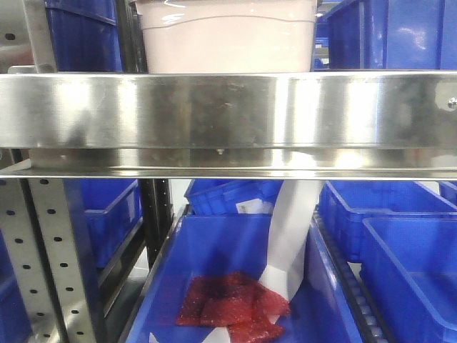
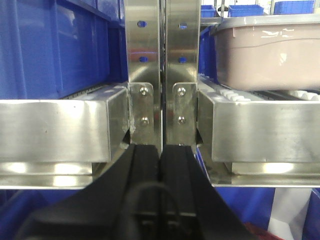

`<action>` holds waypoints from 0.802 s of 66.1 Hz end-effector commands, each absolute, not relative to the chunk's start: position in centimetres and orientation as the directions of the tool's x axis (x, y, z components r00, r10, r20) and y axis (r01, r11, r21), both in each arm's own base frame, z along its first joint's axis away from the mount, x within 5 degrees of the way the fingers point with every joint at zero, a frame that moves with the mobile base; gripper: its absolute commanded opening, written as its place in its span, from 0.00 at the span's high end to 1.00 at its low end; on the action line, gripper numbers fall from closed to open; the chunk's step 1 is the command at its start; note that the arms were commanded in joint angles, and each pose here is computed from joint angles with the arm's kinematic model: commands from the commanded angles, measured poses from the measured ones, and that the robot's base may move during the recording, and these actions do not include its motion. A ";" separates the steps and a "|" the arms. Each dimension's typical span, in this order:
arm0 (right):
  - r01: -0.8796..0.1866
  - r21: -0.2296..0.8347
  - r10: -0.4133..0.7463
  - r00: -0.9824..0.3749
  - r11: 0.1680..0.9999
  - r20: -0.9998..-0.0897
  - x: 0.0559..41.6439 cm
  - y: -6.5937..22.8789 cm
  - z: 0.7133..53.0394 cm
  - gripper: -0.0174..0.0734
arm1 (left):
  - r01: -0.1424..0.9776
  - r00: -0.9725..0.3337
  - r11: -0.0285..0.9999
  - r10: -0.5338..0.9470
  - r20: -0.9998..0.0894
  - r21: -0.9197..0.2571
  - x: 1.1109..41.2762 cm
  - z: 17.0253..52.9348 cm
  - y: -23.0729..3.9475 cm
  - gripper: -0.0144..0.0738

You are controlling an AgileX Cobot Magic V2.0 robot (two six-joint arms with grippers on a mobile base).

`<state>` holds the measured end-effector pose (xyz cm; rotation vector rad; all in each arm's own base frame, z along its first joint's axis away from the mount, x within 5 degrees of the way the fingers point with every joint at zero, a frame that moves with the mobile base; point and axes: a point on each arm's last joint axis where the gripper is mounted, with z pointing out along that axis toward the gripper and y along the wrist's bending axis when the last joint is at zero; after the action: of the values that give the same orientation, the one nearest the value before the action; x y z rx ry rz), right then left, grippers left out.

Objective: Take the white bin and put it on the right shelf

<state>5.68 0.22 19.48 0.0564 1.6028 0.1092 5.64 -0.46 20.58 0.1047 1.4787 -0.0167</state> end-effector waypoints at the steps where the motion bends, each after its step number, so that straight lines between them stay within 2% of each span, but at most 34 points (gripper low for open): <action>1: -0.038 0.091 0.094 0.066 0.995 -0.993 5.5 0.2 20.4 0.75 | 0.080 0.173 0.997 0.005 -0.985 0.019 5.4 21.3 -0.4 0.97; 8: -0.038 0.091 0.094 0.066 0.995 -0.993 5.5 0.2 20.4 0.75 | 0.083 0.154 0.997 -0.003 -0.988 0.010 5.5 21.2 -0.4 0.97; 16: -0.038 0.091 0.094 0.066 0.995 -0.993 5.5 0.2 20.4 0.75 | 0.090 0.073 0.996 -0.007 -0.997 -0.001 5.5 20.4 -0.5 0.97; 28: -0.038 0.091 0.094 0.066 0.995 -0.993 5.5 0.2 20.4 0.75 | 0.082 0.158 0.997 -0.001 -0.988 0.012 5.5 21.2 -0.4 0.97; 53: -0.038 0.091 0.094 0.066 0.995 -0.993 5.5 0.2 20.4 0.75 | 0.084 0.131 0.996 0.002 -0.991 0.013 5.5 21.0 -0.5 0.97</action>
<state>5.68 0.22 19.48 0.0564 1.6028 0.1092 5.64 -0.48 20.14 0.0812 1.5276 -0.0486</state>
